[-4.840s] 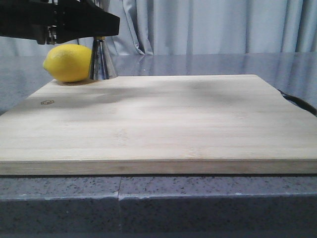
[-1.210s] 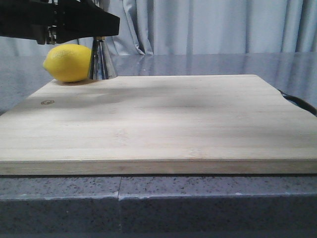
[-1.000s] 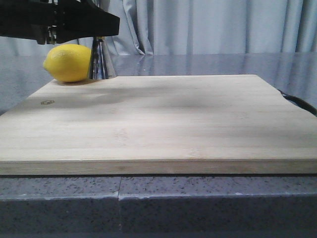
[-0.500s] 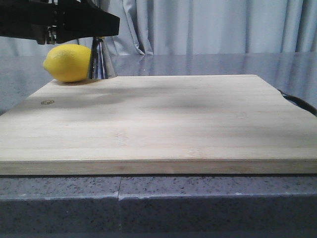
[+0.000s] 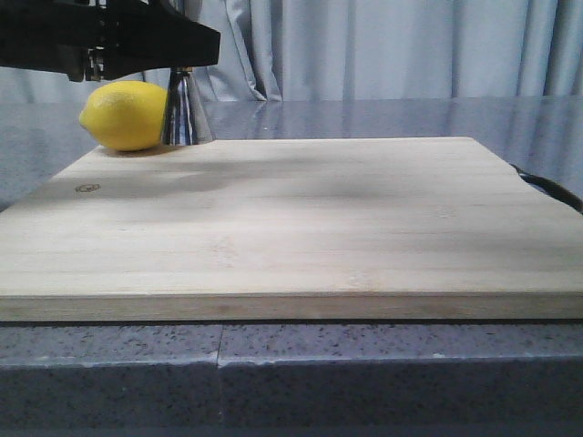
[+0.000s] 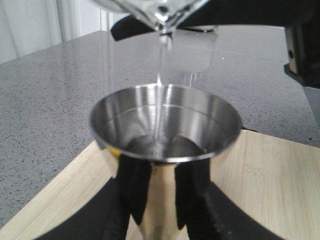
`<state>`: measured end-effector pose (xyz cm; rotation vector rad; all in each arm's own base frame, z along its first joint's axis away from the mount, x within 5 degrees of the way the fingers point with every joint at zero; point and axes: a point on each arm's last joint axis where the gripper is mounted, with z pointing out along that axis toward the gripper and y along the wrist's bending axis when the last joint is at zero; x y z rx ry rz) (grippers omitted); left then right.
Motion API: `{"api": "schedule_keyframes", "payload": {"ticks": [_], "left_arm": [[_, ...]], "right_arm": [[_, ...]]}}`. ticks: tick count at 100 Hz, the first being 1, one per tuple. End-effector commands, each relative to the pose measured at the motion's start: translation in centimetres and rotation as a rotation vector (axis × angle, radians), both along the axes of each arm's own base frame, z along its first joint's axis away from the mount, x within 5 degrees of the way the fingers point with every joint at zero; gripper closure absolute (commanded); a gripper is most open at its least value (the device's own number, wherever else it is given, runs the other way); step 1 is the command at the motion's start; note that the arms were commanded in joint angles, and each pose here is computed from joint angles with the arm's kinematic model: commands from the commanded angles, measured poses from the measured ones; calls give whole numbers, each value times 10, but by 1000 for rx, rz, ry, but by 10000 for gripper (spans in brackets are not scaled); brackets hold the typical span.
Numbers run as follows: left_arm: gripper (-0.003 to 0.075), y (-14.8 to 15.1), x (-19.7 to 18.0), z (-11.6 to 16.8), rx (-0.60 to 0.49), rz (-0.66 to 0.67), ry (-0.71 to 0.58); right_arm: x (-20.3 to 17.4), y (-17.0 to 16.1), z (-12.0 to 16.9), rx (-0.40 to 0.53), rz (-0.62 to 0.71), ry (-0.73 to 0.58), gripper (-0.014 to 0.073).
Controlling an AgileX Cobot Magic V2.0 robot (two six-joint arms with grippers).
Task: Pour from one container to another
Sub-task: 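Tilt the beaker with the right gripper, pouring liquid into the jigger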
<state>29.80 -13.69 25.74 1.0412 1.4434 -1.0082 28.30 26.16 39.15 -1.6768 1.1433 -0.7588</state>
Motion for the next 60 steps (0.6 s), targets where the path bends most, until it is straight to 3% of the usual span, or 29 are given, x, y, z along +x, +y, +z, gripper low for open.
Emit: {"api": "schedule_keyframes", "payload": {"ticks": [1,60], "left_arm": [[535,-3,-5,31,-143,-38,-60],[535,-3,-5,31,-143,-38,-60]], "right_arm": [[-9,-4,34,37,49,-130,298],[-10,1,33,-4,65,-165,298]]}}
